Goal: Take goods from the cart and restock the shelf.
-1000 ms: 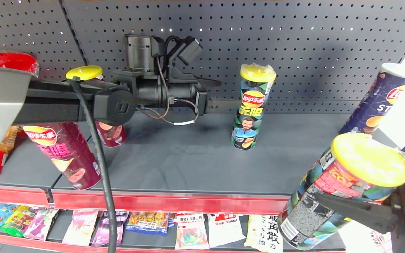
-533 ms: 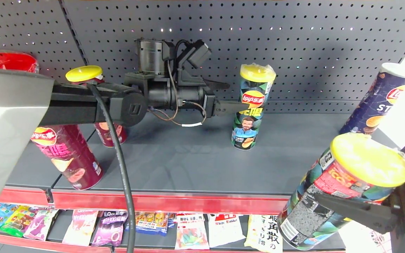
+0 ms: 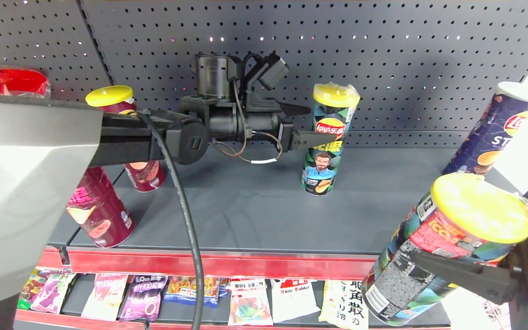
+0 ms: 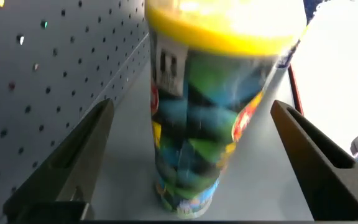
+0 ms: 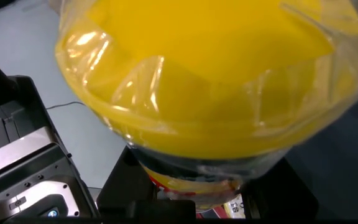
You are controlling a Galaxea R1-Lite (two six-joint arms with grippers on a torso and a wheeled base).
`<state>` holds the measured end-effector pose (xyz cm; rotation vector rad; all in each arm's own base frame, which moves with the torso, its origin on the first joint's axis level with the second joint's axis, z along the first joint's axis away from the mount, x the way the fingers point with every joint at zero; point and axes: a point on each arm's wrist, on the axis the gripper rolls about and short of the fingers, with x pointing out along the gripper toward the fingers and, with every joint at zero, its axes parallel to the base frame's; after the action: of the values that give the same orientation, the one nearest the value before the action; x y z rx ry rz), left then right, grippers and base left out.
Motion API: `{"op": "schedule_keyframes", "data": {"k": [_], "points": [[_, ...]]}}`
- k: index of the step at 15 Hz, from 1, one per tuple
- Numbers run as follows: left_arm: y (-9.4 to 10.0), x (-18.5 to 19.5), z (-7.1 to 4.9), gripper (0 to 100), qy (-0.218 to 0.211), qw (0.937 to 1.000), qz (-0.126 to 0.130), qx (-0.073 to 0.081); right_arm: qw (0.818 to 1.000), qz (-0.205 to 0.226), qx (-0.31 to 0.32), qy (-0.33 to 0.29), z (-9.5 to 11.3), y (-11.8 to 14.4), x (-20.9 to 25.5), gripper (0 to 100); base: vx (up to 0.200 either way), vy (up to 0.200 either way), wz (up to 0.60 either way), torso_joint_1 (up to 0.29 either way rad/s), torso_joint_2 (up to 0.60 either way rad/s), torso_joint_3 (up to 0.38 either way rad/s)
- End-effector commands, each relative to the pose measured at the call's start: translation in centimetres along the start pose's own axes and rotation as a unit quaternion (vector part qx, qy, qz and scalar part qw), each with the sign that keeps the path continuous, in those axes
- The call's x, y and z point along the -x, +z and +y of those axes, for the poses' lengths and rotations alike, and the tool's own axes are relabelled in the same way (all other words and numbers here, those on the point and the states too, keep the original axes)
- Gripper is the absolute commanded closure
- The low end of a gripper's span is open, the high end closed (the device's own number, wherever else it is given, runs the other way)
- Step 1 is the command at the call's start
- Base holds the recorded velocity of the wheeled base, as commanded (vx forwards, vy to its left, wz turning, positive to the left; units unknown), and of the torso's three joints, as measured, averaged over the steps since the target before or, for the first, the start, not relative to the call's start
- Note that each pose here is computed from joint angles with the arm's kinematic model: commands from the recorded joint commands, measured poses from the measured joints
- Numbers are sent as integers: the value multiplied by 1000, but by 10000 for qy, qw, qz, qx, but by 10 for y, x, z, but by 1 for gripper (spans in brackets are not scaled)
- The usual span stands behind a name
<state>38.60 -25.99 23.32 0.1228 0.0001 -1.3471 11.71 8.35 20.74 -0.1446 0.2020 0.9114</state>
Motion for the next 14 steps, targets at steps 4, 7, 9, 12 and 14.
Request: {"op": "schedule_keyframes", "data": {"k": [4,7,9,12,14], "points": [[-7,-22,1,0,-207,9997,-85,-24,10000,-24,1,-22,0,0,1,100,0,0,0,0,0,0],[-9,-24,0,0,-225,9997,-75,24,10000,-16,7,-21,0,0,1,100,0,0,0,0,0,0],[-8,-24,0,0,-193,9998,-76,19,10000,-9,-4,-20,0,0,1,100,0,0,0,0,0,0],[-9,-24,0,100,-173,9998,-56,43,10000,-9,-4,-20,0,0,1,100,0,0,0,0,0,0],[-8,-25,-1,100,-187,9998,-67,100,10000,-9,-4,-20,0,0,1,100,0,0,0,0,0,0]]}}
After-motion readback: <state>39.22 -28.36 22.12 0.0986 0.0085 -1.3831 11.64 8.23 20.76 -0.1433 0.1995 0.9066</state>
